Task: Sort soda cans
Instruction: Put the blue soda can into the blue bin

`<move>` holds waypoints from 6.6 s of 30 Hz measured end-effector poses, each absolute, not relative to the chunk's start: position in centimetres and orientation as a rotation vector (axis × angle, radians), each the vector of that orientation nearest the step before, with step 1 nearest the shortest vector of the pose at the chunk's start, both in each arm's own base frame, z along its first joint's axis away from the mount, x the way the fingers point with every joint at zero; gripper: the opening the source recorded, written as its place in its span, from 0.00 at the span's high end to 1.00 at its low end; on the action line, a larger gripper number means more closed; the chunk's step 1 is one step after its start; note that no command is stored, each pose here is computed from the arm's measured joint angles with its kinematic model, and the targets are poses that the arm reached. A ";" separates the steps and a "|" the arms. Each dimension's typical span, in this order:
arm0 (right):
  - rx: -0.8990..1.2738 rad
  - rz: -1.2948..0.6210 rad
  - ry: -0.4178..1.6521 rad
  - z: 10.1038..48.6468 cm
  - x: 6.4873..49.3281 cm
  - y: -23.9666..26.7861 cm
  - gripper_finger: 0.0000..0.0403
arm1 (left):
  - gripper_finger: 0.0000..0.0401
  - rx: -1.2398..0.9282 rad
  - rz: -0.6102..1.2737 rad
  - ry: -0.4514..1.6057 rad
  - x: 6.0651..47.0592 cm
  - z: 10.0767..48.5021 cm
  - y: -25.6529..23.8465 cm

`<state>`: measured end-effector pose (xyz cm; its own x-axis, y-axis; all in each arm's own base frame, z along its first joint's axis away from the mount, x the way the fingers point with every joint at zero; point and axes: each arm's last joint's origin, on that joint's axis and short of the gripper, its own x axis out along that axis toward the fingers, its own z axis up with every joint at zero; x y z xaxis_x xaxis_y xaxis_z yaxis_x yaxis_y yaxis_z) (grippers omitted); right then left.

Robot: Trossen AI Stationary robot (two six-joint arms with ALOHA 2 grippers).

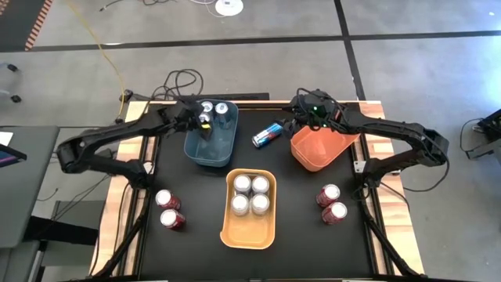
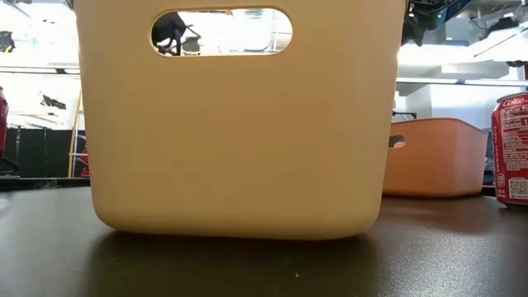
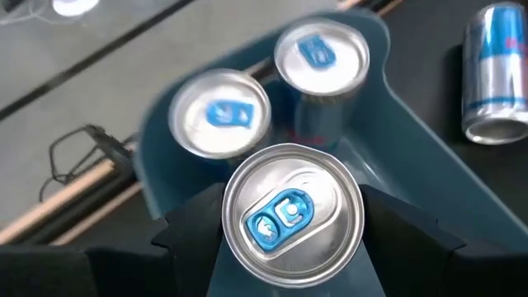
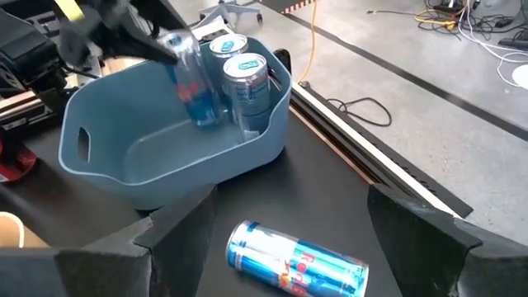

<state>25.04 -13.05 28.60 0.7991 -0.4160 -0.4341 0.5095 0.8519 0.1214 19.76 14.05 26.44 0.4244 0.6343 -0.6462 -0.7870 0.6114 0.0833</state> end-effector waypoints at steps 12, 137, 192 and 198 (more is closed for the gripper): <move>0.228 -0.505 0.413 28.6 24.9 -13.2 0.17 | 0.33 -0.253 0.955 0.691 20.8 23.5 14.9; -0.066 -0.138 0.691 31.3 37.5 -10.7 0.23 | 0.41 0.128 0.232 0.137 24.6 29.8 9.9; 0.195 0.125 -0.240 27.1 37.4 -14.1 0.42 | 0.41 0.014 0.261 -0.330 16.0 27.1 8.1; 0.208 0.126 -0.208 27.2 37.2 -14.2 0.47 | 0.30 0.098 0.304 -0.242 16.0 26.5 8.2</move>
